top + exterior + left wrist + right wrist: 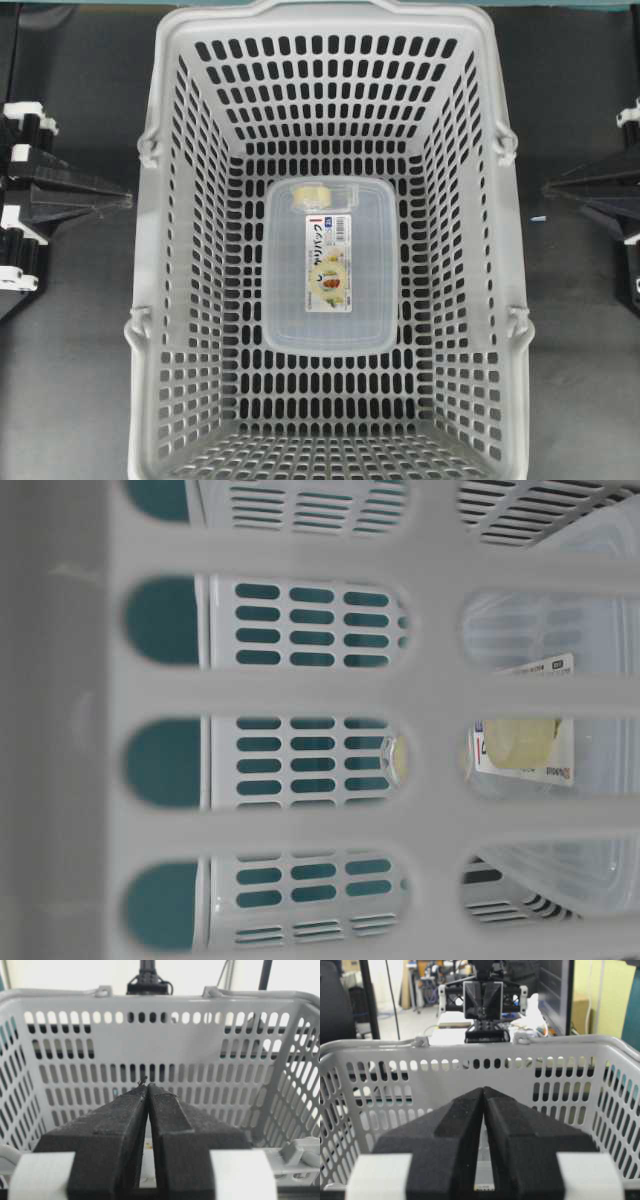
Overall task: Pick up the cellophane tape from the shopping basket with the left arm.
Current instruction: 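Move the left gripper over the basket toward the clear tape roll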
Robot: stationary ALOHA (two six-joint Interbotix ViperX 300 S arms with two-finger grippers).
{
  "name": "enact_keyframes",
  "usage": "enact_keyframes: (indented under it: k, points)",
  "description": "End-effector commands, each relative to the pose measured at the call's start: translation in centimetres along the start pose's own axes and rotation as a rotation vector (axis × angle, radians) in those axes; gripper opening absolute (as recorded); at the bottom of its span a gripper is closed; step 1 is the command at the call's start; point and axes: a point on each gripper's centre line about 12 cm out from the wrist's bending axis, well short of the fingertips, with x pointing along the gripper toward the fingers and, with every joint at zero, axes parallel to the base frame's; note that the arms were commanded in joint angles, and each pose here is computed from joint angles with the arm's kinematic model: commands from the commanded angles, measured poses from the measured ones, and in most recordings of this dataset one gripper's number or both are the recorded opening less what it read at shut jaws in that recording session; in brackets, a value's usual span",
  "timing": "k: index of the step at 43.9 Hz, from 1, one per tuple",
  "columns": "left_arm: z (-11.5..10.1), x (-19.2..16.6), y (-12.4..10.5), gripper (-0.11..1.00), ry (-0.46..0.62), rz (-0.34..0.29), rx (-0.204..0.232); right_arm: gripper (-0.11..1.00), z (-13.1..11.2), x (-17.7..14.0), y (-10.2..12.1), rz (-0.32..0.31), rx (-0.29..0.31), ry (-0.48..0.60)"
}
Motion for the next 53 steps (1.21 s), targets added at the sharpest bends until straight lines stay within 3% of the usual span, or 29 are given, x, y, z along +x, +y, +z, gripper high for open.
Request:
enact_keyframes:
  k: [1,4,8,24,31,38,42,46,47,48,50,53]
  points:
    - [0.9,1.1,-0.6,0.06,0.032,-0.033,0.005,0.01,0.7,0.3,-0.1,-0.007,0.015,-0.017]
    - [1.4,1.9,-0.7,0.01,0.083,-0.037,-0.022,0.07,0.5,0.2,-0.1,-0.008,0.024,0.0]
    - [2.4,3.1,-1.0,0.0,0.165,-0.04,-0.037,-0.01,0.5,0.2,0.0,-0.004,0.038,0.035]
    - [5.6,8.5,-1.5,0.0,0.471,-0.035,-0.026,-0.01,2.3,-0.3,0.5,0.022,0.066,0.15]
    - [5.8,11.2,-1.7,0.0,0.563,-0.031,-0.023,0.0,2.4,-0.8,0.6,0.023,0.069,0.167]
    - [4.6,13.9,-1.9,0.0,0.707,-0.026,-0.014,0.03,2.7,-1.0,0.5,0.022,0.063,0.156]
    - [3.9,15.4,-2.0,0.0,0.773,-0.021,-0.01,0.16,2.5,-0.9,0.5,0.023,0.067,0.165]
    - [3.4,16.5,-2.0,0.01,0.809,-0.02,-0.004,0.41,2.4,-1.0,0.5,0.023,0.072,0.17]
    - [3.1,16.7,-1.9,0.01,0.818,-0.018,-0.004,0.42,2.4,-1.0,0.5,0.023,0.072,0.17]
    - [2.8,17.1,-2.0,0.02,0.829,-0.017,-0.005,0.52,2.4,-1.0,0.5,0.023,0.073,0.17]
    - [2.4,17.6,-1.9,0.07,0.84,-0.014,-0.007,0.62,2.5,-1.0,0.5,0.022,0.078,0.168]
    - [1.6,18.3,-2.0,0.23,0.872,-0.009,-0.015,0.74,2.5,-1.0,0.6,0.023,0.086,0.169]
